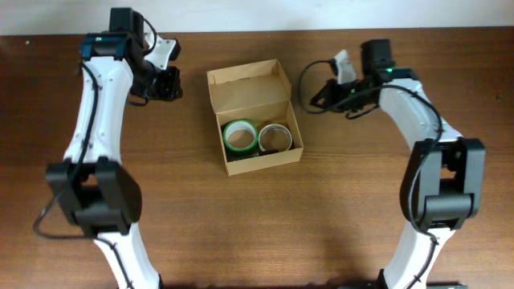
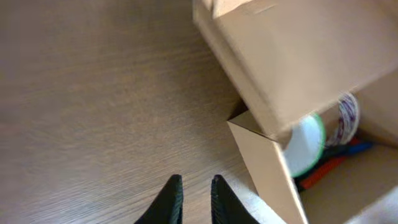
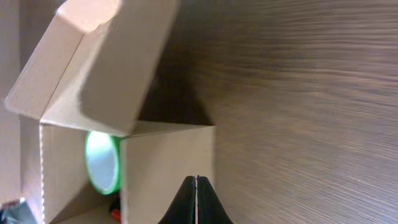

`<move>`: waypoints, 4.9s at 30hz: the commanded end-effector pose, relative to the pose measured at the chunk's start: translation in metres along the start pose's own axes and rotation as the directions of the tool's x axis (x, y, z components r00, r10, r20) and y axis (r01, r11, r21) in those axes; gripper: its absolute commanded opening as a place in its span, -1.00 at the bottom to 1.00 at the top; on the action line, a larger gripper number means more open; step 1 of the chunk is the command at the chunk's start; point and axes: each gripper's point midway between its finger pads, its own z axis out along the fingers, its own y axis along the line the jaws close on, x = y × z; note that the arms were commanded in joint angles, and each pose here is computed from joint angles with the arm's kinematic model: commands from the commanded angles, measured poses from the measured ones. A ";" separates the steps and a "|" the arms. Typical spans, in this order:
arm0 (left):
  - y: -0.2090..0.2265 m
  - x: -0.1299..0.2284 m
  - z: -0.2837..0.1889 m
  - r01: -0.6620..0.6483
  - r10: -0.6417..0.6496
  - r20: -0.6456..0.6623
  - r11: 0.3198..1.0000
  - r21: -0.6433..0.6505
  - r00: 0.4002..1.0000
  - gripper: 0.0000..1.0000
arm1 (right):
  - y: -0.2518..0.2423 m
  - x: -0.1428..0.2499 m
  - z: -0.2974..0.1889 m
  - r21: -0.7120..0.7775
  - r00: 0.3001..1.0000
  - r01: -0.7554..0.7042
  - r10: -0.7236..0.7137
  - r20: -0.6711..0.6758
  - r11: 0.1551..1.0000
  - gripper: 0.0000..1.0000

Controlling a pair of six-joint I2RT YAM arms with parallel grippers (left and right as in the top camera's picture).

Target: Pack container

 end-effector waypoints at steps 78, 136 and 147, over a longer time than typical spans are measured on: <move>-0.135 -0.086 -0.051 -0.172 -0.055 0.263 0.625 0.762 0.963 -0.97 | 0.231 -0.083 -0.092 -0.764 0.907 0.391 -0.358 0.224 0.512 -0.92; -0.029 -0.032 0.099 0.275 -0.245 -0.128 0.803 0.528 0.961 -0.95 | 0.043 0.008 0.070 -0.218 0.982 -0.095 0.055 -0.183 0.971 -0.92; -0.053 -0.054 0.077 0.173 -0.206 -0.037 0.693 0.700 0.978 -0.94 | 0.087 -0.024 0.050 -0.419 0.993 0.052 -0.091 -0.073 0.906 -0.92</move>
